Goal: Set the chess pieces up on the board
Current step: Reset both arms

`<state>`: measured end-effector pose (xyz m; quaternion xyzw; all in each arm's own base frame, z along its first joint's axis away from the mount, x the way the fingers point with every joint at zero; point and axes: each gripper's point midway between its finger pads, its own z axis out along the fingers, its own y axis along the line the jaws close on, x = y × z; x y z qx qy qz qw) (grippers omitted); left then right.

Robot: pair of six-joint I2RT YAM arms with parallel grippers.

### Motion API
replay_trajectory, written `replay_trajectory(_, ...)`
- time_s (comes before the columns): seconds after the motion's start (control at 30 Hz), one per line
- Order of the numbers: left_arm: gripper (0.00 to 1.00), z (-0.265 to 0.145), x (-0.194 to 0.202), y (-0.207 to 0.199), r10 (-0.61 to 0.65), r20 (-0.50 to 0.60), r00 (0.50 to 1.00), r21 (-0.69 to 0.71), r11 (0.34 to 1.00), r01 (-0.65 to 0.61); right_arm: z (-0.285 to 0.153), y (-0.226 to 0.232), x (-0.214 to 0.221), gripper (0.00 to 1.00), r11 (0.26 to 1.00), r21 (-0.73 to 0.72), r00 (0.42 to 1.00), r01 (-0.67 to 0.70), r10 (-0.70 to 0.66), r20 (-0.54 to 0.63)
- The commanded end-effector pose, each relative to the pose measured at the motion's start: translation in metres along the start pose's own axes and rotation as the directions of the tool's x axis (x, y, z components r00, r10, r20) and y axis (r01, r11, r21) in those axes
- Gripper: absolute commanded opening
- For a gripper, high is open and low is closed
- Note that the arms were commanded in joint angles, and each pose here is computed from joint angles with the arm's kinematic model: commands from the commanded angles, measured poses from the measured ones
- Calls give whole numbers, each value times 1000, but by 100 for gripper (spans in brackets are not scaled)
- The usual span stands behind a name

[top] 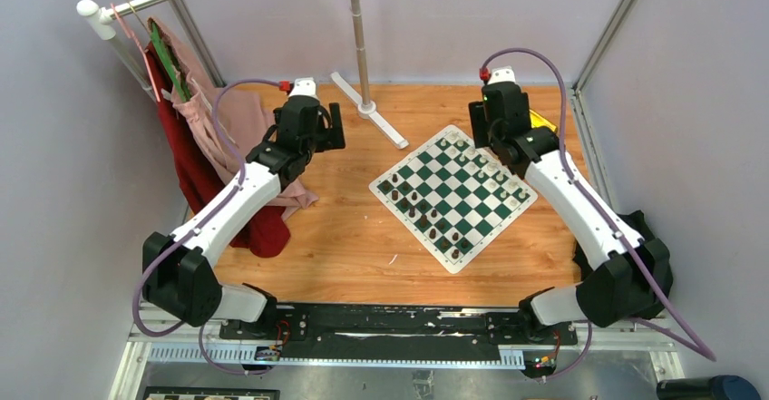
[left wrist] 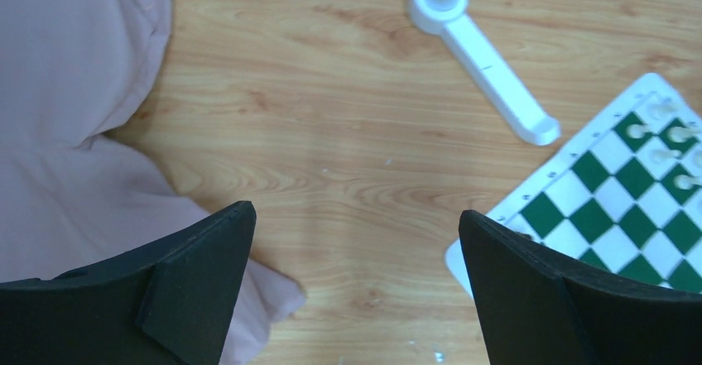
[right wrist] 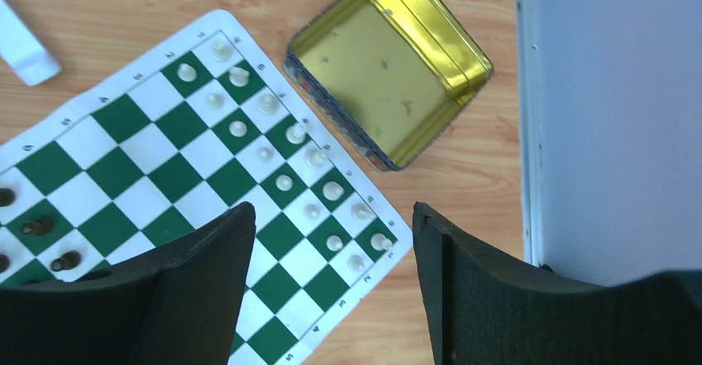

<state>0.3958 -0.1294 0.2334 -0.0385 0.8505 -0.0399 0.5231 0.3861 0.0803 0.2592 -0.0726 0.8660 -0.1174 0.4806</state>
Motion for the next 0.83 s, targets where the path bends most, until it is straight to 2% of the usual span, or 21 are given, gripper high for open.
replay_trajectory(0.0, 100, -2, -2, 24, -22, 55, 998, -36, 999, 24, -12, -32, 15, 73, 992, 121, 999, -46, 46, 4)
replay_trajectory(0.33, 100, -16, 17, 46, 19, 135, 991, -58, 998, -11, -16, -32, 41, 76, 991, 111, 997, -79, 78, 13)
replay_trajectory(0.6, 100, -20, 28, 53, 53, 127, 990, -68, 997, -45, -19, -41, 49, 78, 985, 147, 994, -94, 84, 70)
replay_trajectory(0.73, 100, -19, 31, 53, 52, 123, 991, -65, 997, -44, -18, -42, 53, 74, 982, 159, 994, -97, 89, 60)
replay_trajectory(0.8, 100, -18, 32, 53, 49, 121, 991, -64, 997, -42, -22, -44, 50, 77, 980, 159, 991, -117, 105, 82)
